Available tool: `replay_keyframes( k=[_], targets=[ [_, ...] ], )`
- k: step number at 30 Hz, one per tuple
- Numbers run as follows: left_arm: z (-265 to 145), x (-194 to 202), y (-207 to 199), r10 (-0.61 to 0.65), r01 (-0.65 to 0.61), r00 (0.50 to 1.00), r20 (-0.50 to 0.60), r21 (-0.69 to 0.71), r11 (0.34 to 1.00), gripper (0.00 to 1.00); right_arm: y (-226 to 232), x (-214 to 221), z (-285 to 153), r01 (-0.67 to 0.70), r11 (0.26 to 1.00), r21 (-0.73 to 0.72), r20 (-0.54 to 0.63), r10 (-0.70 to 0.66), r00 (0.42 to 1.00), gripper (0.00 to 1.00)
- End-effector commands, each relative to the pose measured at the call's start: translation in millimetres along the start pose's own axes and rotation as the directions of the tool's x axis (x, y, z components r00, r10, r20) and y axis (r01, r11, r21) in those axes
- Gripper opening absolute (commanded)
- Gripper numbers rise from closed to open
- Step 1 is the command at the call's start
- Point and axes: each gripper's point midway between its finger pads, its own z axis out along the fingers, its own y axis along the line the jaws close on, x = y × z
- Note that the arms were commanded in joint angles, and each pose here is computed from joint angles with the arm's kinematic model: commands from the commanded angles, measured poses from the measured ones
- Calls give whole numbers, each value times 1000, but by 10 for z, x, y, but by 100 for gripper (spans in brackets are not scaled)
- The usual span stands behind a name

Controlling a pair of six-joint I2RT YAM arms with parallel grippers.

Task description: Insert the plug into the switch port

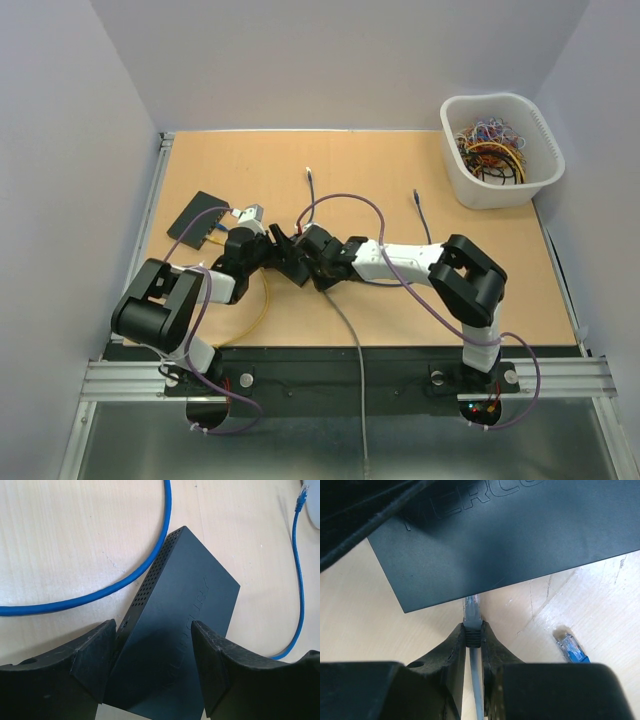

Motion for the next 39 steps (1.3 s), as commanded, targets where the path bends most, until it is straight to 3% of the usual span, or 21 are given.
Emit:
replay_keyframes(
  k=[1, 14, 24, 39],
  targets=[
    [-38, 270, -68, 9, -5, 996, -87, 47, 999, 72, 165, -474, -76, 7, 1000, -18, 133, -5, 991, 1],
    [-21, 299, -57, 19, -14, 995, -101, 50, 999, 71, 130, -669, -103, 16, 999, 35, 168, -22, 986, 1],
    [28, 319, -121, 51, -39, 991, -125, 92, 995, 71, 159, -487, 8, 159, 987, 15, 140, -160, 977, 0],
    [98, 425, -150, 71, -50, 982, -174, 123, 991, 66, 236, -715, -140, 192, 981, -26, 299, -176, 938, 0]
  ],
)
